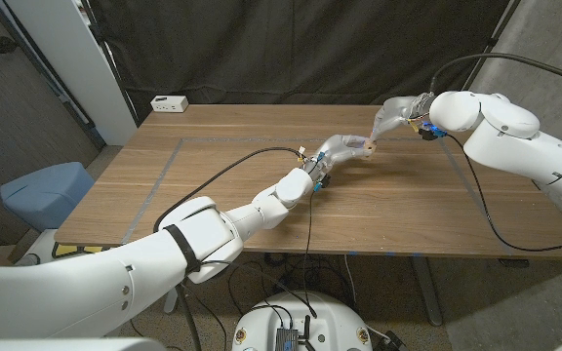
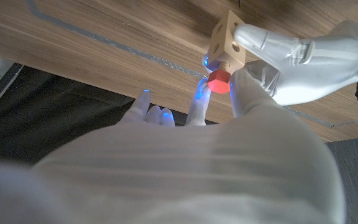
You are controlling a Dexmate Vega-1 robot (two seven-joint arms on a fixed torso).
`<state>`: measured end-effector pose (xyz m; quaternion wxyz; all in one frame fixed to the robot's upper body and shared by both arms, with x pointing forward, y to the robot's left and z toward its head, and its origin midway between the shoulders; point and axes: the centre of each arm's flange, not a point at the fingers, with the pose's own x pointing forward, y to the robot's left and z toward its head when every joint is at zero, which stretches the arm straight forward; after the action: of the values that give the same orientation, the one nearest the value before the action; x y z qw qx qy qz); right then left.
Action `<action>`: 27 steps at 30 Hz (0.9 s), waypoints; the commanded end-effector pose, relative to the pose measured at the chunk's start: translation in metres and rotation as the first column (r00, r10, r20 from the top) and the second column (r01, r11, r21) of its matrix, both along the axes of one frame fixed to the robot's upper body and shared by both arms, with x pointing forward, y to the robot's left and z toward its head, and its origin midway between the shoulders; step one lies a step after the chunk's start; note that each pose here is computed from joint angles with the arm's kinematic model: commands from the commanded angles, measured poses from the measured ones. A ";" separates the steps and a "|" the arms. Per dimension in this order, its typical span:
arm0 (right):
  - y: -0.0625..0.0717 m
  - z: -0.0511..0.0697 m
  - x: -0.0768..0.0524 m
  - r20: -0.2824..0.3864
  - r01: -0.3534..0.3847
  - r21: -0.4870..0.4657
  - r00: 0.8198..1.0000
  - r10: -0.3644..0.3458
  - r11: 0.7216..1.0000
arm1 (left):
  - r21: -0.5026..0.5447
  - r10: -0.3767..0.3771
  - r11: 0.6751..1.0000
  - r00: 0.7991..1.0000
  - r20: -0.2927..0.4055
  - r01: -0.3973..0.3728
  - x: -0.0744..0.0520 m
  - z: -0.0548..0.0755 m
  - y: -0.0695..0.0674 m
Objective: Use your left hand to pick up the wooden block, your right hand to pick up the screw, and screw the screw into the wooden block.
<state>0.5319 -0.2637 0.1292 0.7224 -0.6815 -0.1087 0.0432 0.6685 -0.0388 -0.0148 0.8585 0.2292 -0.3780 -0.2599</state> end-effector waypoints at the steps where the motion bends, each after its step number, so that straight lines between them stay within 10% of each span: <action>1: 0.001 -0.001 -0.001 0.009 -0.001 0.004 1.000 0.001 1.000 | 0.000 -0.002 1.000 1.000 0.002 0.002 0.000 0.000 0.001; 27: 0.001 -0.006 0.000 0.044 0.012 0.015 0.999 -0.013 1.000 | -0.004 -0.004 1.000 1.000 0.009 0.004 -0.002 -0.002 0.001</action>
<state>0.5324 -0.2623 0.1248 0.7244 -0.6787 -0.1164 0.0315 0.6675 -0.0381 -0.0167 0.8577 0.2282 -0.3802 -0.2603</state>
